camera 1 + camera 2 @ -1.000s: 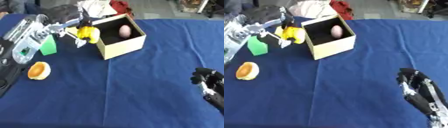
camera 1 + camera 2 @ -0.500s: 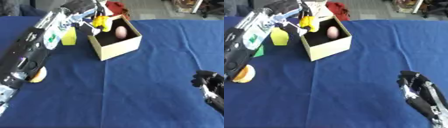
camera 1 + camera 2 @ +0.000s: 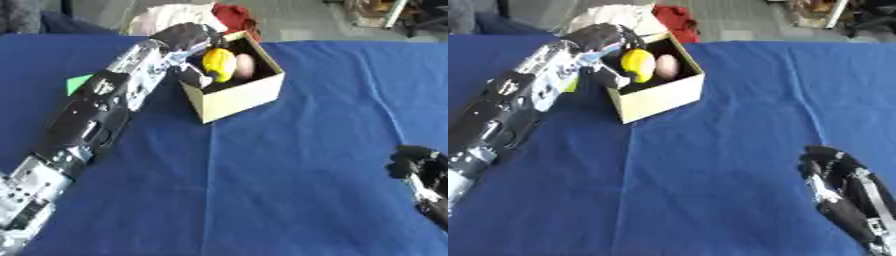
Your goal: Pick up objects on the table and place them in the box.
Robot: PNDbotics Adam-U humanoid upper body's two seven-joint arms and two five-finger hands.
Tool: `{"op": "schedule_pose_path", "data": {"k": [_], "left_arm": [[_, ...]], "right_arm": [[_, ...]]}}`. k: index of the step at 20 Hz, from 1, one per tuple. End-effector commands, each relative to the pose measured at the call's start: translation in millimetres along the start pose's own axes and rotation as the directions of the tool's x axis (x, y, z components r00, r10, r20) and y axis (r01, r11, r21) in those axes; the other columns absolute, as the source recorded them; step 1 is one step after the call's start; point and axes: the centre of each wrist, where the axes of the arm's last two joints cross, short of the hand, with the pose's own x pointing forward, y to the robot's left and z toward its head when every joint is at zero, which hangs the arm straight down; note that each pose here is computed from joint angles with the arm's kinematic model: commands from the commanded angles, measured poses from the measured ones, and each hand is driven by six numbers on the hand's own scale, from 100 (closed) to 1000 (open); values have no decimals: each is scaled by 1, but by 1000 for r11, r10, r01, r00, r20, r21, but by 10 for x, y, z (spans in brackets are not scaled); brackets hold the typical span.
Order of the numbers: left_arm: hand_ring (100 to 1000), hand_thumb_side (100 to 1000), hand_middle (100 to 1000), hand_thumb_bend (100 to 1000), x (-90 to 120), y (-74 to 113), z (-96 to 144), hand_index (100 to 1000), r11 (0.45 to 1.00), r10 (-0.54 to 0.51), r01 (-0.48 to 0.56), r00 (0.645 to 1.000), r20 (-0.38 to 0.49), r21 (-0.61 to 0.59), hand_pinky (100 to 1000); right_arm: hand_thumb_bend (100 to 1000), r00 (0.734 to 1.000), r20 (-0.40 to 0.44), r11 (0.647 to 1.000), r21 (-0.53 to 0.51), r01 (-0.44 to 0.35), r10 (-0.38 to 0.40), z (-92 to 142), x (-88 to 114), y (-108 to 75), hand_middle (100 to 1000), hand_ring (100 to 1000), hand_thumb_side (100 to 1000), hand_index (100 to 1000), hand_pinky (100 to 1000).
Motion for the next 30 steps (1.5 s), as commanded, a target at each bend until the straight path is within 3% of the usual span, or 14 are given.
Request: {"op": "schedule_pose_path", "data": {"k": [1, 4, 6, 9, 12, 15, 19, 22, 30], "left_arm": [[771, 312, 835, 299, -46, 170, 17, 939, 998, -18, 19, 1000, -15, 60, 827], [790, 470, 842, 306, -59, 280, 108, 943, 994, -12, 11, 1000, 8, 109, 842], [798, 440, 837, 306, -73, 423, 235, 939, 989, -17, 11, 999, 38, 149, 850], [788, 297, 819, 282, -105, 671, 528, 915, 982, -38, 23, 996, 75, 186, 845], [774, 277, 797, 261, -165, 813, 889, 900, 982, -21, 5, 996, 84, 188, 839], [759, 273, 780, 241, -198, 817, 1219, 882, 986, 21, -34, 996, 82, 165, 827], [746, 307, 768, 188, -184, 643, 1536, 874, 989, 92, -99, 994, 66, 107, 816], [746, 355, 769, 172, -200, 411, 1705, 874, 987, 154, -155, 988, 25, 45, 815], [753, 387, 778, 194, -444, -222, 1952, 877, 967, 230, -247, 952, -203, -61, 817]], "right_arm": [[100, 1000, 21, 1000, -2, -10, 10, -18, 55, -41, 644, 656, 398, 764, 653], [100, 1000, 22, 1000, -5, -12, 13, -16, 58, -50, 644, 657, 397, 764, 653], [100, 1000, 21, 1000, -11, -17, 17, -11, 57, -64, 644, 657, 398, 763, 653], [100, 999, 18, 999, -24, -26, 26, -1, 55, -93, 644, 656, 400, 763, 653], [100, 999, 17, 999, -34, -35, 36, 4, 56, -119, 644, 657, 400, 763, 653], [100, 999, 16, 998, -44, -42, 42, 11, 57, -139, 644, 657, 404, 763, 653], [100, 999, 18, 998, -51, -46, 47, 9, 66, -151, 644, 657, 405, 763, 653], [100, 999, 18, 997, -59, -49, 50, 12, 67, -164, 644, 657, 408, 763, 654], [100, 998, 17, 996, -67, -56, 57, 13, 69, -182, 644, 657, 401, 763, 654]]}}
